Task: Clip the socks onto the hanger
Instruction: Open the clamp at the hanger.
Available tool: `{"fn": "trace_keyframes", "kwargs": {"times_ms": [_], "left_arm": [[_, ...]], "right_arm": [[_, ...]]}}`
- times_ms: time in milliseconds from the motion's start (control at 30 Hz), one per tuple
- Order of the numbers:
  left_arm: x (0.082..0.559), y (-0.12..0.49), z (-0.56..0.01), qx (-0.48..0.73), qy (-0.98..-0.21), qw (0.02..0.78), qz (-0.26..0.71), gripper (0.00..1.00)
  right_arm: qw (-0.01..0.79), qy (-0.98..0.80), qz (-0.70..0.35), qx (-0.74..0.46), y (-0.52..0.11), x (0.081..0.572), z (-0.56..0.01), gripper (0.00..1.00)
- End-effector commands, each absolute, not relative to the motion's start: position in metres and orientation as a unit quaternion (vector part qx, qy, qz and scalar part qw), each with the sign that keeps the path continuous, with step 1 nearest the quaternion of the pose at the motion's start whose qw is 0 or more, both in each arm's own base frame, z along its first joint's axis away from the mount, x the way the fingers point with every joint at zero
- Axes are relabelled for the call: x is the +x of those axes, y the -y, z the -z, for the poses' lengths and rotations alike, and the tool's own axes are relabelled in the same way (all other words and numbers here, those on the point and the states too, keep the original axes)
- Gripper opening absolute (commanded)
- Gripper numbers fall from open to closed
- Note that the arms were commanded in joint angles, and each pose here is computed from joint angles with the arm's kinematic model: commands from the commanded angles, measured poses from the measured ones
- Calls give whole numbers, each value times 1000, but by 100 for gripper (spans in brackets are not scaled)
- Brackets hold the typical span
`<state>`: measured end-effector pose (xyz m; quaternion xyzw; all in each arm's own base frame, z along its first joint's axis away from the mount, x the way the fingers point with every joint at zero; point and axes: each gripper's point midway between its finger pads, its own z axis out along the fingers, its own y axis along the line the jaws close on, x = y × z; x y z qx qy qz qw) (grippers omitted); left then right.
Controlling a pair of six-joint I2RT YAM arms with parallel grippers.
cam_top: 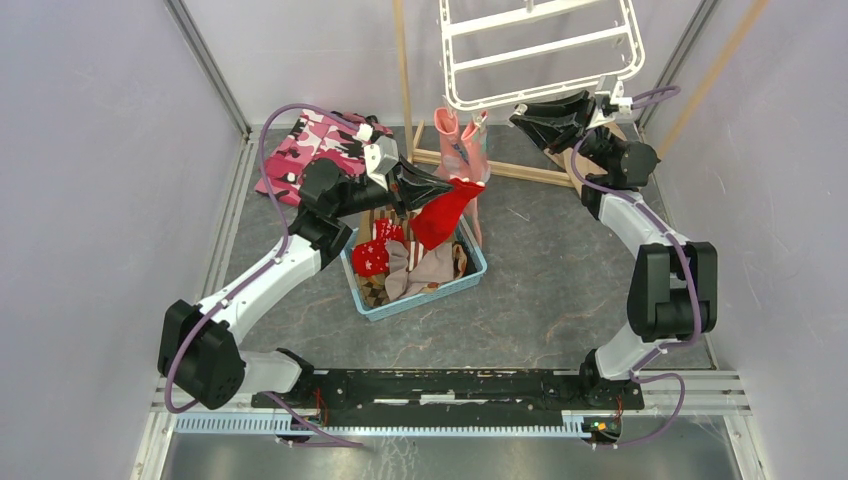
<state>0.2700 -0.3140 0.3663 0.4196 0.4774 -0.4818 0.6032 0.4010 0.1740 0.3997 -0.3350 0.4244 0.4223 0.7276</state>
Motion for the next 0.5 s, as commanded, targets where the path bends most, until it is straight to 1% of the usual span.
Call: {"fn": "trace_keyframes", "kwargs": {"times_ms": [0,200,467], "left_arm": [[265,310,-378,429,-457,619,474,2],[276,316,-377,416,-472,610,483,2],[309,336,-379,388,-505,577,512,2]], "right_arm": [[736,-397,-416,-358,-177,382,-421,23],[725,-416,-419,-354,-181,385,-420,18],[694,-464,-439,-332,-188,396,-417,6]]}}
